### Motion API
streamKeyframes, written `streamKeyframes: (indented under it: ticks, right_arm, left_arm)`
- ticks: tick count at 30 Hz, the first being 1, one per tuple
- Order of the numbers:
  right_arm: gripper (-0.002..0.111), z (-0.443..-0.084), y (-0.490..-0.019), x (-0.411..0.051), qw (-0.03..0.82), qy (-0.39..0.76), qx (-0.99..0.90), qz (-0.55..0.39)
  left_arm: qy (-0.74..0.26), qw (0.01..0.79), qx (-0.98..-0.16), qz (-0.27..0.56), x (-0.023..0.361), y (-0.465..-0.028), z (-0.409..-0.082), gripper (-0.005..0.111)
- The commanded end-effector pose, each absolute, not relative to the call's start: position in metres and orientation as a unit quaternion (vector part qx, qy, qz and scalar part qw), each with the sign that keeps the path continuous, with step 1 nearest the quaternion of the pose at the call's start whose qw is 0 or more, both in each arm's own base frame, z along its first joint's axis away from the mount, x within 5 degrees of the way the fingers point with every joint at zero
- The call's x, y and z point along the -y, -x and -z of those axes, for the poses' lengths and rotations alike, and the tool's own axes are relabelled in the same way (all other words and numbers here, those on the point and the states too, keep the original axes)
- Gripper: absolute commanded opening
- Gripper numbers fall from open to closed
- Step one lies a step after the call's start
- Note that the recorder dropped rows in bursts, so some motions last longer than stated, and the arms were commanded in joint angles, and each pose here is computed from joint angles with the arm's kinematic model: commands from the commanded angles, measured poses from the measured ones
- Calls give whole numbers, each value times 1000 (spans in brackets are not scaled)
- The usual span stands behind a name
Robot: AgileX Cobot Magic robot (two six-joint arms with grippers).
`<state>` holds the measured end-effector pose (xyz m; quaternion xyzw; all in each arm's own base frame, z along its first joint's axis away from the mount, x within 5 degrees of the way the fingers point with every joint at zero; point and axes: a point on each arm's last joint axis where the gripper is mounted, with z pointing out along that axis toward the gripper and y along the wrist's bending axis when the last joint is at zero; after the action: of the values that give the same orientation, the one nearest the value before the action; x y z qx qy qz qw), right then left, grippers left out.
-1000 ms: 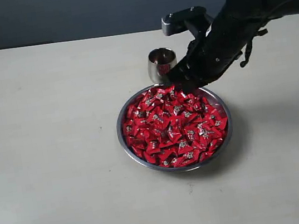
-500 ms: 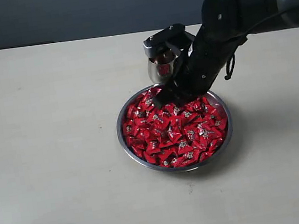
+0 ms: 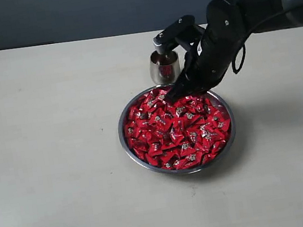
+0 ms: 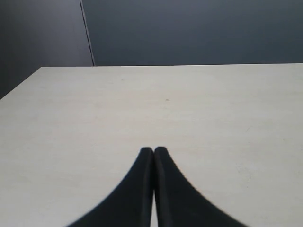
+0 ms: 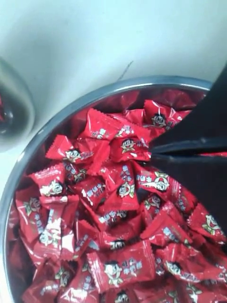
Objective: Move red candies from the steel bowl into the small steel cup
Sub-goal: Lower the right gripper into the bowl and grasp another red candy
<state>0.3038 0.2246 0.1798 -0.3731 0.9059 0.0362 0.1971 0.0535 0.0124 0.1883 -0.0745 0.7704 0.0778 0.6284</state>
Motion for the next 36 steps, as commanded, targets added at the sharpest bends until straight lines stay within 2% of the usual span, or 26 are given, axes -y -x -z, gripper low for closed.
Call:
streamKeyframes:
  ticks: [1,21,29,36]
  right_arm:
    - [-1,-166,-311,-227,167,369,-914,-21]
    - [0,-171,-318,-228,156,360,-920,-3]
    - [26,-170,-319,-230,161,355,-921,-10]
    - [29,-147,-324,-234,158,357,-921,-11]
  left_arm:
    - [75,629,-770,-78,-12,-53,-187,0]
    - [75,629,-770,-78,-12,-53,-187,0]
    - [75,629,-770,-78,-12,-53,-187,0]
    - [75,629,-770,-78,-12,-53,-187,0]
